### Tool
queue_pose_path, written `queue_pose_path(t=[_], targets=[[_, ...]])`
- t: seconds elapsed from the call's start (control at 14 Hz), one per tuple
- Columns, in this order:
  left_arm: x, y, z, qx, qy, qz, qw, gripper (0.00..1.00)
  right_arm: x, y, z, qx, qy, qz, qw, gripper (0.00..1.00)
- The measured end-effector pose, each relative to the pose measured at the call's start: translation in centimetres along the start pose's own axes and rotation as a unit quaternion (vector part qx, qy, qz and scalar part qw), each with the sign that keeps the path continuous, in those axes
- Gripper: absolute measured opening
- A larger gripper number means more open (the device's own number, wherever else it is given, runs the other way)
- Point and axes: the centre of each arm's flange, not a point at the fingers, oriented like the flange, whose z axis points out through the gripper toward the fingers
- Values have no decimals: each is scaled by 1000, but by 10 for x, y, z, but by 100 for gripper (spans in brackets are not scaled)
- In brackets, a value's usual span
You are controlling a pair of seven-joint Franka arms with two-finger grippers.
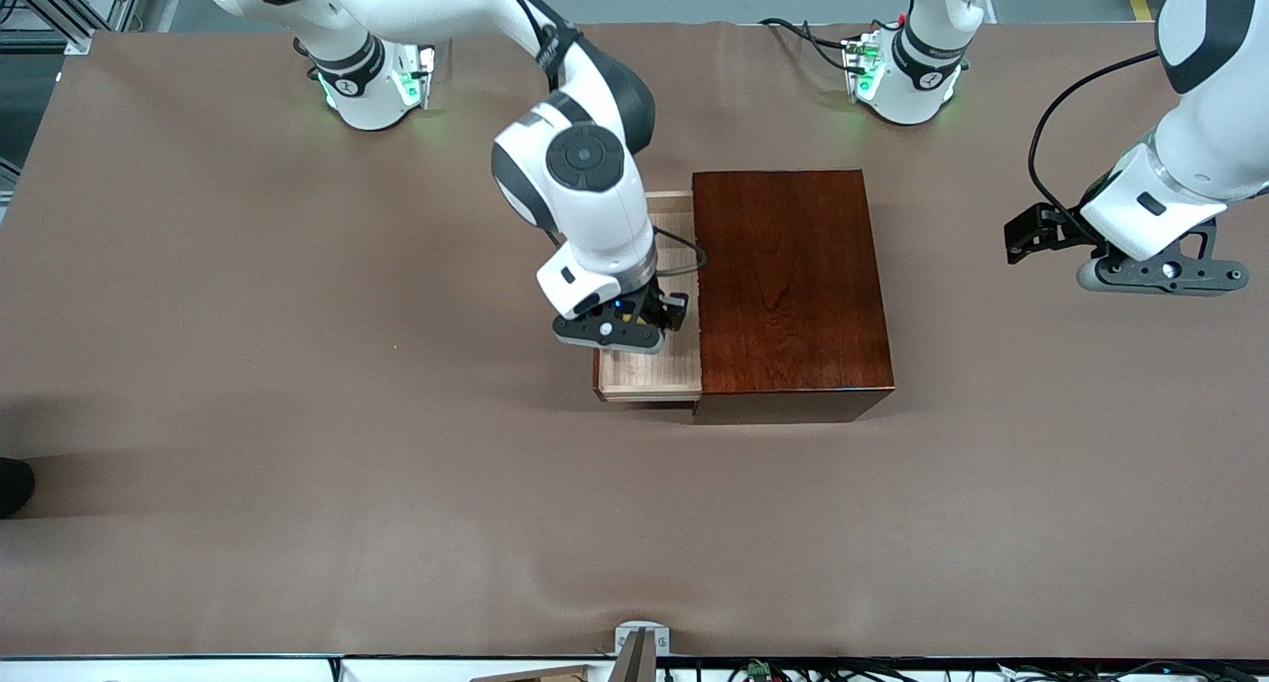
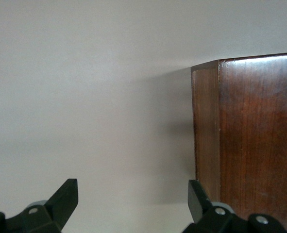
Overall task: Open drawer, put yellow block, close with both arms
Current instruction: 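Lift and carry the yellow cube into the open drawer with the right gripper, then open the right gripper to drop the cube inside the drawer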
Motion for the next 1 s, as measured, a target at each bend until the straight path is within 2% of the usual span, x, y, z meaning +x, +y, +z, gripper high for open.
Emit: queue_pose_path(t=[0.43,0.78,1.0], targets=[[2,-1,4,0,-4,-1,1000,100,2,2,42,-5,-2,2,1000,56],[4,1,9,0,-8,-8,1000,100,0,2,56,-5,-7,4,1000,56],[4,2,9,0,-9,-9,1000,100,0,1,55,2,-10,8,1000,80]])
